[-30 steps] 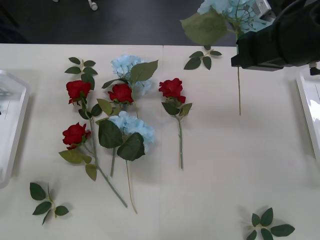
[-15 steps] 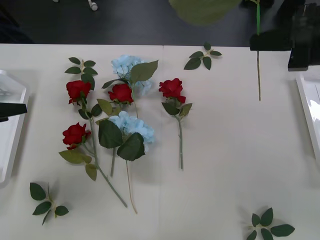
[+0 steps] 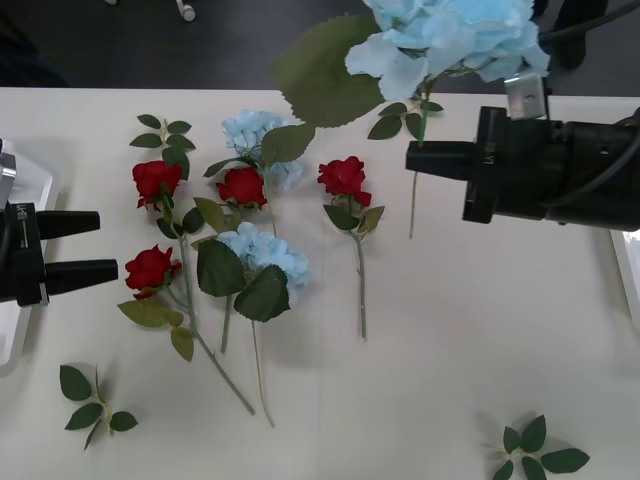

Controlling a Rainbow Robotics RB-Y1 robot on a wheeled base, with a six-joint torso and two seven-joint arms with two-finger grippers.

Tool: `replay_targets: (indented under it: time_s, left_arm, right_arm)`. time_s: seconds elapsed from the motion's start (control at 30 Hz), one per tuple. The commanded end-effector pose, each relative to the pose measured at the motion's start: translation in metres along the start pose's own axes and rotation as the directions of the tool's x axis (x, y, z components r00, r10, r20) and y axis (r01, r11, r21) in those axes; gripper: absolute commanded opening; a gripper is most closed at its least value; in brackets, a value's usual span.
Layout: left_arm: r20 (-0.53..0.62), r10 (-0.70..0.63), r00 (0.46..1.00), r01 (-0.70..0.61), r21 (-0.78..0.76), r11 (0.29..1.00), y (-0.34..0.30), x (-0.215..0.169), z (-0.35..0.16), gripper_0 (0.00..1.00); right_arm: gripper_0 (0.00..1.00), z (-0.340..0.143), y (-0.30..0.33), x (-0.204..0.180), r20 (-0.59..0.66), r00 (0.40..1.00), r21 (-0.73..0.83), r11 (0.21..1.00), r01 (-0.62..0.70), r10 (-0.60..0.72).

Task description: Put the red flowers into the right box and the blue flowers into the left box

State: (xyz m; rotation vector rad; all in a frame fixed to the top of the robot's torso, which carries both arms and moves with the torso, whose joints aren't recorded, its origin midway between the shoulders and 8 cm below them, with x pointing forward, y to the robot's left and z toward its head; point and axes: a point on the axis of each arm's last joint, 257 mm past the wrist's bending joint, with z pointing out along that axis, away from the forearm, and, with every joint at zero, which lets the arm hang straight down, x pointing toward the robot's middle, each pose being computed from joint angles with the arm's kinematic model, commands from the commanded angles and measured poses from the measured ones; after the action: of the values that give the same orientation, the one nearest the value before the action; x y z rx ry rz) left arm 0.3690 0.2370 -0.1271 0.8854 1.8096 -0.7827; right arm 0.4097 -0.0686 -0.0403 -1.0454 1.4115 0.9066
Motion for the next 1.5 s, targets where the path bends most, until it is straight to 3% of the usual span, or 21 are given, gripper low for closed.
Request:
replay_targets:
  time_s: [0.03,0.17,0.53,0.77,0.97,1.5]
  left_arm:
    - [0.034,0.181,0.983,-0.183,0.048,0.982,-0.018,-0.006,0.001,1.0]
    - [0.063,0.258,0.964,-0.263,0.1,0.96,-0.034,-0.008,0.0,1.0]
    - [0.182,0.276,0.944,-0.312,0.216,0.925,-0.059,-0.019,0.027,1.0]
    - [0.218,0.153,0.964,-0.216,0.303,0.928,-0.045,-0.017,0.051,1.0]
    - [0.217,0.089,0.972,-0.162,0.348,0.923,-0.038,-0.016,0.066,1.0]
    - [0.221,0.065,0.973,-0.147,0.375,0.915,-0.049,-0.02,0.096,1.0]
  right_arm:
    - [0.0,0.04,0.018,-0.017,0.036,0.999,-0.024,1.0,0.002,-0.001]
    - [0.0,0.074,0.031,-0.017,0.047,0.999,-0.033,0.999,0.001,0.0]
    - [0.0,0.152,0.079,-0.029,0.097,0.995,-0.098,0.995,-0.001,0.011]
    - [0.0,0.188,0.108,-0.029,0.122,0.992,-0.112,0.993,-0.022,0.036]
    - [0.0,0.204,0.108,-0.016,0.108,0.993,-0.105,0.994,-0.028,0.039]
    - [0.0,0.203,0.099,-0.01,0.091,0.995,-0.093,0.995,-0.038,0.047]
